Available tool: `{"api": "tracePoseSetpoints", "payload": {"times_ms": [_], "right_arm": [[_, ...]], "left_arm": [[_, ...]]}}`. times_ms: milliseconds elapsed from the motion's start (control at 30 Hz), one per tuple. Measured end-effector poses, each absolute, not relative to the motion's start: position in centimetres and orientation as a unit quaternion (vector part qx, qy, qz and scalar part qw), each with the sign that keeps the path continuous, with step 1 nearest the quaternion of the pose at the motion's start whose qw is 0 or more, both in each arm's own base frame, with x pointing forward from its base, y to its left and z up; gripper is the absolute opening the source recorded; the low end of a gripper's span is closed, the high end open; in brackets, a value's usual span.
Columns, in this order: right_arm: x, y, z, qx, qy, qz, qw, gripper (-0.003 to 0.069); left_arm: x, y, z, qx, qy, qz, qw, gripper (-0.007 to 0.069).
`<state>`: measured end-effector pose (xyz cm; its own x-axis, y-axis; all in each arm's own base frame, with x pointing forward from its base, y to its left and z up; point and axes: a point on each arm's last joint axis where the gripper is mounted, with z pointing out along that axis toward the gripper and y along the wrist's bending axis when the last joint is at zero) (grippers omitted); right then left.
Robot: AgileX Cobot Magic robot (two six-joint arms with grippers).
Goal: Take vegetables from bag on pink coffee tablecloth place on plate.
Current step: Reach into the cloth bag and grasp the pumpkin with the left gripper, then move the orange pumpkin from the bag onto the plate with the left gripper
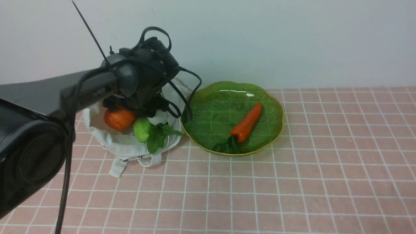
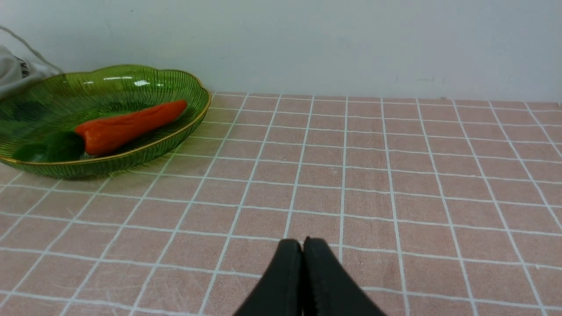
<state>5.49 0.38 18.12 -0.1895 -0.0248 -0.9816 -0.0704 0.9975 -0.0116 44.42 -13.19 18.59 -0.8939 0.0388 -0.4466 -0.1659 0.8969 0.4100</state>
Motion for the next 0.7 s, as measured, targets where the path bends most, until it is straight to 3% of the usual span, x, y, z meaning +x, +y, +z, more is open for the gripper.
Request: {"api": "tracePoseSetpoints", "payload": {"times_ms": [167, 300, 400, 700], "right_arm": [[5.5, 0.4, 18.1, -0.031, 0.771, 0.018, 0.636, -0.0016], [5.5, 0.4, 18.1, -0.031, 0.771, 0.018, 0.636, -0.0016], [5.5, 0.4, 18.1, -0.031, 0.771, 0.018, 0.636, -0.0016], [5.5, 0.4, 18.1, -0.031, 0.771, 0.018, 0.636, -0.0016]], "left_arm": [[44.8, -13.0, 17.5, -0.024, 0.941, 0.248, 0.231, 0.0486], [45.0, -12.9, 17.1, -0.016, 0.937, 0.26, 0.232, 0.0421], [45.1, -12.9, 17.0, -0.012, 0.936, 0.265, 0.234, 0.0421], [44.5, -13.2, 18.5, 0.016, 0.945, 0.244, 0.217, 0.0421]]}}
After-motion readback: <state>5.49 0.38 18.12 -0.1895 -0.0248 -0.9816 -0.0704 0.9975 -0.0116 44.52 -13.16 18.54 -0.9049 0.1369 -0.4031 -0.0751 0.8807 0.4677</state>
